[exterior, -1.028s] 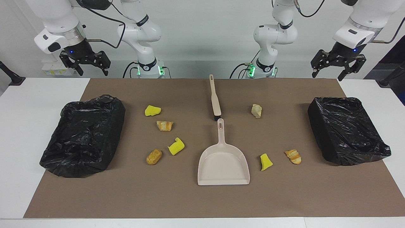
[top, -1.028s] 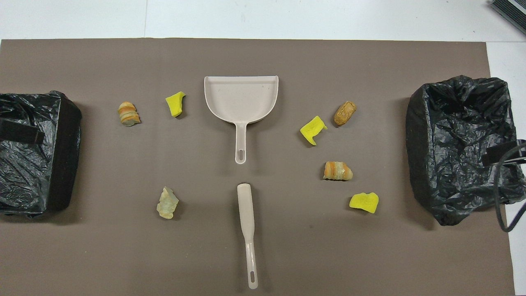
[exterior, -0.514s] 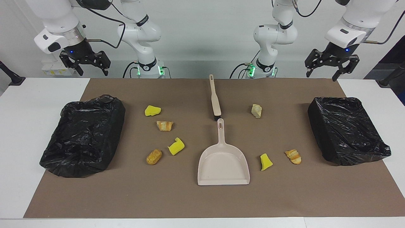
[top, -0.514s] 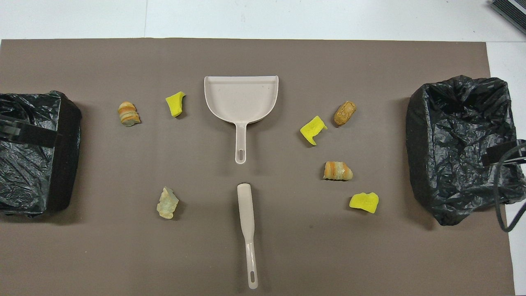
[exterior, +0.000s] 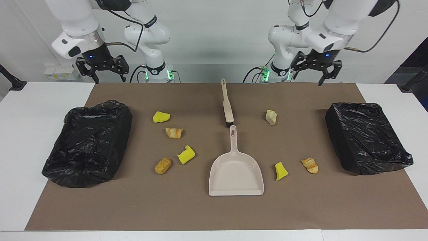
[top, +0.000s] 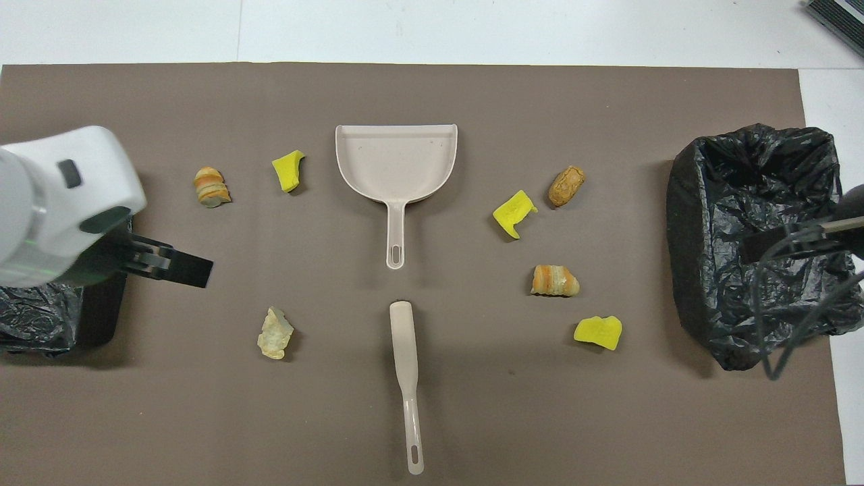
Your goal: Sweep and dump trash in bin
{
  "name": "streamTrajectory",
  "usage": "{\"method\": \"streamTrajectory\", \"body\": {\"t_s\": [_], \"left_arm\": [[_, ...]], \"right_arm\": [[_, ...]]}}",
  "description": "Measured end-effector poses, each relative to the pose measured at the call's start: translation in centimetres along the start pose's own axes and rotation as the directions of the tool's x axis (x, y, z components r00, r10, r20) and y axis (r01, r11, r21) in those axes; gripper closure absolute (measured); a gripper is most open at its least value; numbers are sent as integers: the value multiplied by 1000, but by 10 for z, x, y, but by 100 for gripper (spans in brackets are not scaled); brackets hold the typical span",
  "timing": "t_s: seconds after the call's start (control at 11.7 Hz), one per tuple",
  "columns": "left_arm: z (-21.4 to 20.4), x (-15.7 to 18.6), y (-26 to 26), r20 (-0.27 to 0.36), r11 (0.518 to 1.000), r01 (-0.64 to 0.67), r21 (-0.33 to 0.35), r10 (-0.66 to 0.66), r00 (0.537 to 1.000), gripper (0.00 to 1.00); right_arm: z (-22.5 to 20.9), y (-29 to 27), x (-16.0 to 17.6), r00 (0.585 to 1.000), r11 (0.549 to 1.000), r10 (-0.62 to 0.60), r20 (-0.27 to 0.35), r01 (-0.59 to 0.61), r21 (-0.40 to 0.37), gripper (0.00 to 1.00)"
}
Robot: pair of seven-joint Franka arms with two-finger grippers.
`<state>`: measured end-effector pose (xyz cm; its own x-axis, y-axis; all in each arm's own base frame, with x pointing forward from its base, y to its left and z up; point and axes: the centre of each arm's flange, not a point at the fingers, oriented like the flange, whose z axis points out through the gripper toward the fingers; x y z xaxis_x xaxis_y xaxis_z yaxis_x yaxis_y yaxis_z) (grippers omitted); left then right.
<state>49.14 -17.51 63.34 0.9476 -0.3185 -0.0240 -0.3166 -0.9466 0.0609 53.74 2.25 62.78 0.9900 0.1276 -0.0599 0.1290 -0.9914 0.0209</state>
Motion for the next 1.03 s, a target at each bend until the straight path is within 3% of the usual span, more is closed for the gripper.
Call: {"method": "streamTrajectory", "body": {"t_s": [0.43, 1.03], "left_arm": [[81, -20, 122, 5, 997, 76, 5, -76, 997, 0], [233, -109, 243, 11, 996, 88, 20, -88, 996, 0]], "right_arm": [[61, -70, 57, 999, 998, -44, 8, 44, 43, 0], [139, -206, 129, 999, 995, -44, -29, 46, 83, 0]]}}
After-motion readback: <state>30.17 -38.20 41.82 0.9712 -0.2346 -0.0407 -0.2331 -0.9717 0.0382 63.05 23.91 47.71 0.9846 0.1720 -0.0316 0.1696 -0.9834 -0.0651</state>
